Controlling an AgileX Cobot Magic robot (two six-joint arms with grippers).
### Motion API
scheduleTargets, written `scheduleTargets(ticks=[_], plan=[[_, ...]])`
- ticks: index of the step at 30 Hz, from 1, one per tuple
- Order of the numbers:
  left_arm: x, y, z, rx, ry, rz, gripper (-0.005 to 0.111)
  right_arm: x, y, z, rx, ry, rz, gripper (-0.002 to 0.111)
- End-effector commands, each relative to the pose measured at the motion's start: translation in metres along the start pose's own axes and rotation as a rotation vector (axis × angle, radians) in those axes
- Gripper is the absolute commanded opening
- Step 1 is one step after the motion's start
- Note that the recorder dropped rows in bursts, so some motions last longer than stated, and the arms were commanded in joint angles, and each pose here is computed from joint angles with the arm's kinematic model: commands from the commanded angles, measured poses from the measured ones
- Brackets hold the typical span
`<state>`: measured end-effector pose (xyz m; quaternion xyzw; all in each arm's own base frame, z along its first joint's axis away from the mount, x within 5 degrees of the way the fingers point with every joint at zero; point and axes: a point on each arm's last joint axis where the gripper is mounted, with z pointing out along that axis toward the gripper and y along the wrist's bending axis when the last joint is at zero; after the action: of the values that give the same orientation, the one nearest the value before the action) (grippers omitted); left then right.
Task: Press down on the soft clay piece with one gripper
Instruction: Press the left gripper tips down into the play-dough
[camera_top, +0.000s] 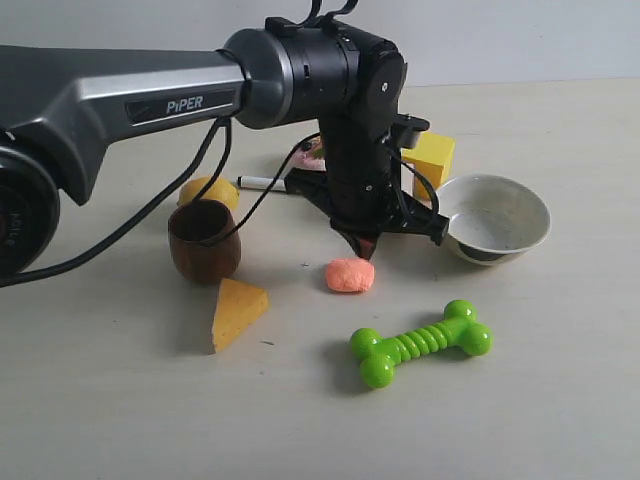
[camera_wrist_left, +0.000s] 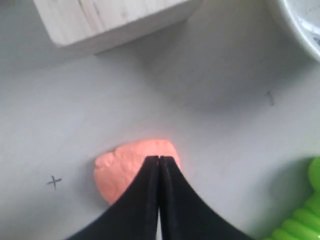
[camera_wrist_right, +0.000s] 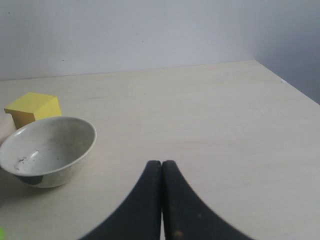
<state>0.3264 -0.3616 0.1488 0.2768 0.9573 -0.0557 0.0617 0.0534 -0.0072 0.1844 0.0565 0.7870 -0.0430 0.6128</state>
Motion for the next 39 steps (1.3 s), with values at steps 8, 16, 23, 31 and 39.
scheduleTargets(ticks=[8,16,23,31,39], plan=[[0.005,0.002,0.004,-0.048,0.066,0.020,0.000,0.001,0.000,0.000,-0.003,-0.009,0.002,0.000],[0.006,0.002,0.006,-0.050,0.071,0.020,0.000,0.001,0.000,0.000,-0.003,-0.009,0.002,0.000],[0.008,0.001,0.023,-0.040,0.108,0.022,0.000,0.001,0.000,0.000,-0.003,-0.009,0.002,0.000],[0.013,0.002,0.047,-0.043,0.168,0.020,0.000,0.001,0.000,0.000,-0.003,-0.009,0.002,0.000],[0.016,0.001,0.063,-0.018,0.193,0.031,0.000,0.001,0.000,0.000,-0.003,-0.009,0.002,0.000]])
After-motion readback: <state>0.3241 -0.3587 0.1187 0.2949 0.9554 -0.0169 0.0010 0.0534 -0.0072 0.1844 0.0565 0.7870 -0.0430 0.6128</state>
